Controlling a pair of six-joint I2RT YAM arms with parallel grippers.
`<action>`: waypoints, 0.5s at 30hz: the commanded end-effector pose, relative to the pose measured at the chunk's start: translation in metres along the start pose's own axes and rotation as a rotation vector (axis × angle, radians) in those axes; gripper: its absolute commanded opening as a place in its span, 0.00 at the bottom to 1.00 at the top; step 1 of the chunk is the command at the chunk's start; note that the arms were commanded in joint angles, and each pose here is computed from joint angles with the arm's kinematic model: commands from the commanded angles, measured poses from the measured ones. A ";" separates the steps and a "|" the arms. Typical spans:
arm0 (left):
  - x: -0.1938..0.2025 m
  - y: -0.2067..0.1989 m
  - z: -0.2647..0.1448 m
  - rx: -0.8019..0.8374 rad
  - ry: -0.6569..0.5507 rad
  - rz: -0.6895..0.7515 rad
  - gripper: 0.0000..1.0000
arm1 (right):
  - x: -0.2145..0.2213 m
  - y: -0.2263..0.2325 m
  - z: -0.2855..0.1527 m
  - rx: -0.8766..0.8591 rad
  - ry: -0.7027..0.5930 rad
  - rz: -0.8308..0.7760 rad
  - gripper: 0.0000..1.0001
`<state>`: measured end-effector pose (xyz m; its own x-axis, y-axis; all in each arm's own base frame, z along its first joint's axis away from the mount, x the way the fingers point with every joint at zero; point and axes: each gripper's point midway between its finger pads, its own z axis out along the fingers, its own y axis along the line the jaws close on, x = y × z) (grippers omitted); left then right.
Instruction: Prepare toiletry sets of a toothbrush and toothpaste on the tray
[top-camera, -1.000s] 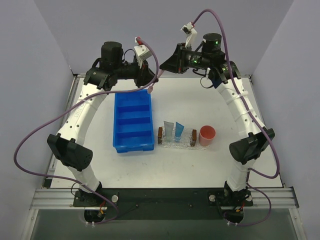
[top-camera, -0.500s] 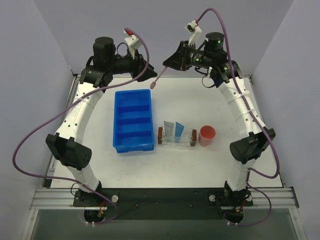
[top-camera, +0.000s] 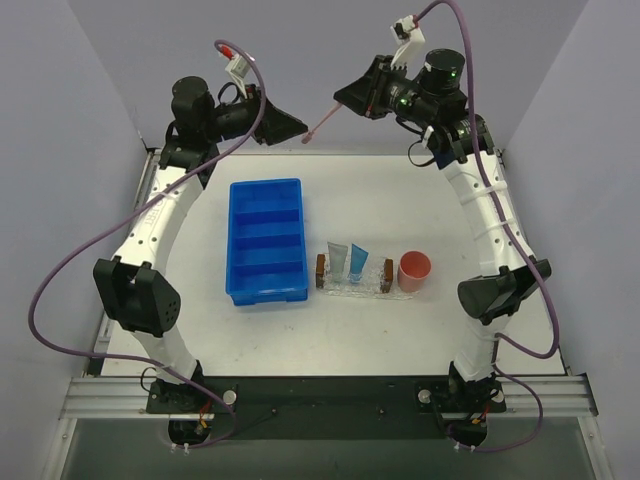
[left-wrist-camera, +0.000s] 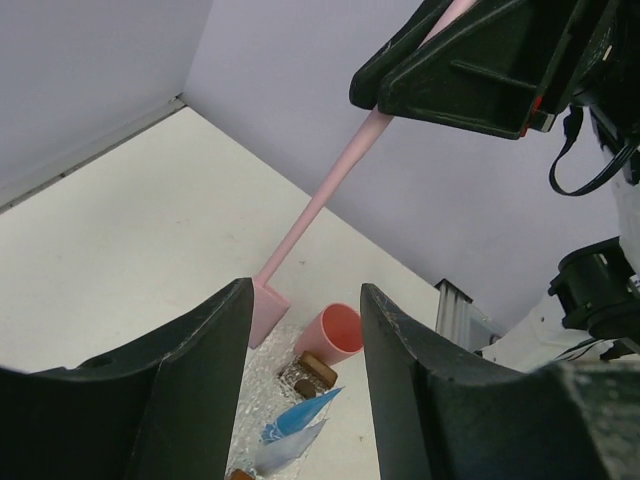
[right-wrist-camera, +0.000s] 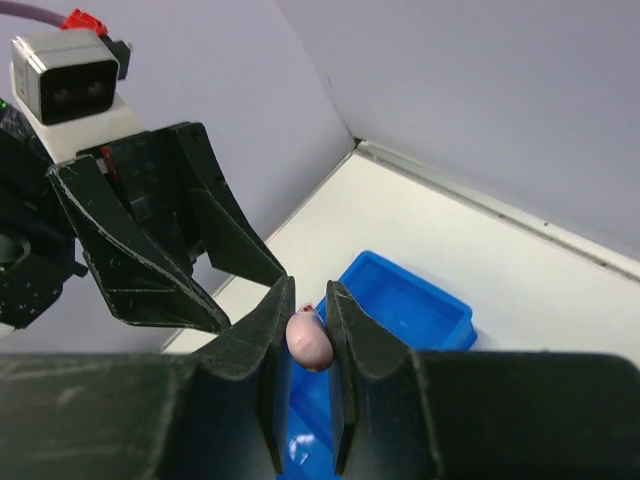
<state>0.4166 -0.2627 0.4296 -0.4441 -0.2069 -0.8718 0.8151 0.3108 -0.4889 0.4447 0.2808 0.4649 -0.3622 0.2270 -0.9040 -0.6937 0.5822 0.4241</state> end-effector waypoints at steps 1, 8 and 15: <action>-0.031 -0.008 0.000 0.051 -0.119 -0.072 0.57 | -0.048 0.007 -0.007 0.026 -0.173 -0.079 0.00; -0.041 -0.009 0.002 0.071 -0.171 -0.128 0.57 | -0.062 0.004 -0.007 0.060 -0.236 -0.090 0.00; -0.042 0.008 0.003 0.031 -0.213 -0.217 0.57 | -0.089 0.008 -0.013 0.086 -0.335 -0.121 0.00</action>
<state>0.4317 -0.2605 0.4564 -0.5271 -0.3904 -0.7548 0.7424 0.2207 -0.6326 0.4705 0.2645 0.4924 -0.2158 0.3104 -0.9258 -0.6334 0.6771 0.3747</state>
